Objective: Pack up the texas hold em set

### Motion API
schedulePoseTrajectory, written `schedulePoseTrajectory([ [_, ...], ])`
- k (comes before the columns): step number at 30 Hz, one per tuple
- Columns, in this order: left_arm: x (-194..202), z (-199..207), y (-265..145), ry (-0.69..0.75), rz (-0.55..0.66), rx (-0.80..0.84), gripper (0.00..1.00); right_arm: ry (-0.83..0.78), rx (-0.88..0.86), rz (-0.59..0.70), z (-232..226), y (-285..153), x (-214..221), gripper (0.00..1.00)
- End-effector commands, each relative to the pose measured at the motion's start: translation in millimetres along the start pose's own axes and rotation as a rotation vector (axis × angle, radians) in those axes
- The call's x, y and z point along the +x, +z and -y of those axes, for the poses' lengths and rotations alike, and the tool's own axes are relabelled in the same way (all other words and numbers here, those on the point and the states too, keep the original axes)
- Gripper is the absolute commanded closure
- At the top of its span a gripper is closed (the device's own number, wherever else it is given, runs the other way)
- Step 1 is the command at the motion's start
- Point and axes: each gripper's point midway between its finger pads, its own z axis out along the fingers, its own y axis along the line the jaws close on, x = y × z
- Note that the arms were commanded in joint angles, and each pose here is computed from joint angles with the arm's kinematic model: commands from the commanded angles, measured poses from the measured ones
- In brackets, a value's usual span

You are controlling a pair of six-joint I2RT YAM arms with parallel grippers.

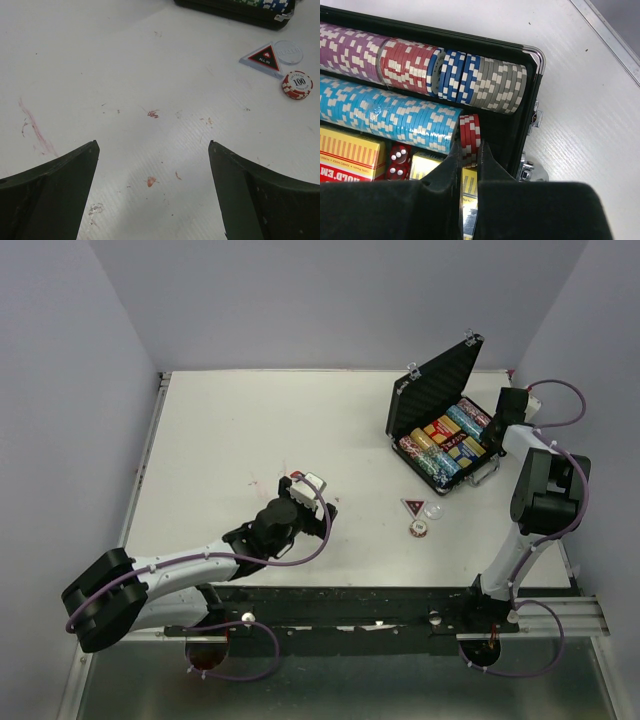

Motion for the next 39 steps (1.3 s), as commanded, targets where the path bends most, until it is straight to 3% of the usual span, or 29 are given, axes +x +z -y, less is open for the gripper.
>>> schedulePoseTrajectory([
  [1, -13.2, 1.4, 3.4, -0.019, 0.024, -0.006, 0.01, 0.051, -0.041, 0.050, -11.8, 0.7, -20.2, 0.87],
  [21, -11.1, 2.7, 5.9, -0.014, 0.010, -0.003, 0.01, 0.081, -0.024, 0.094, -4.0, -9.0, -22.9, 0.66],
  [30, -10.9, 2.7, 6.1, -0.014, 0.009, -0.004, 0.01, 0.088, -0.046, 0.109, -5.6, -11.9, -24.0, 0.65],
  [33, -10.7, 2.8, 6.6, -0.012, 0.007, -0.004, 0.01, 0.095, -0.053, 0.126, -4.6, -17.7, -27.3, 0.61],
  [35, -12.1, 3.4, 6.8, -0.014, 0.010, -0.002, 0.01, 0.094, -0.055, 0.135, -4.8, -19.4, -28.6, 0.52],
  [39, -11.7, 3.9, 6.7, -0.014, 0.008, 0.001, 0.01, 0.092, -0.072, 0.124, -6.8, -16.2, -27.9, 0.45],
])
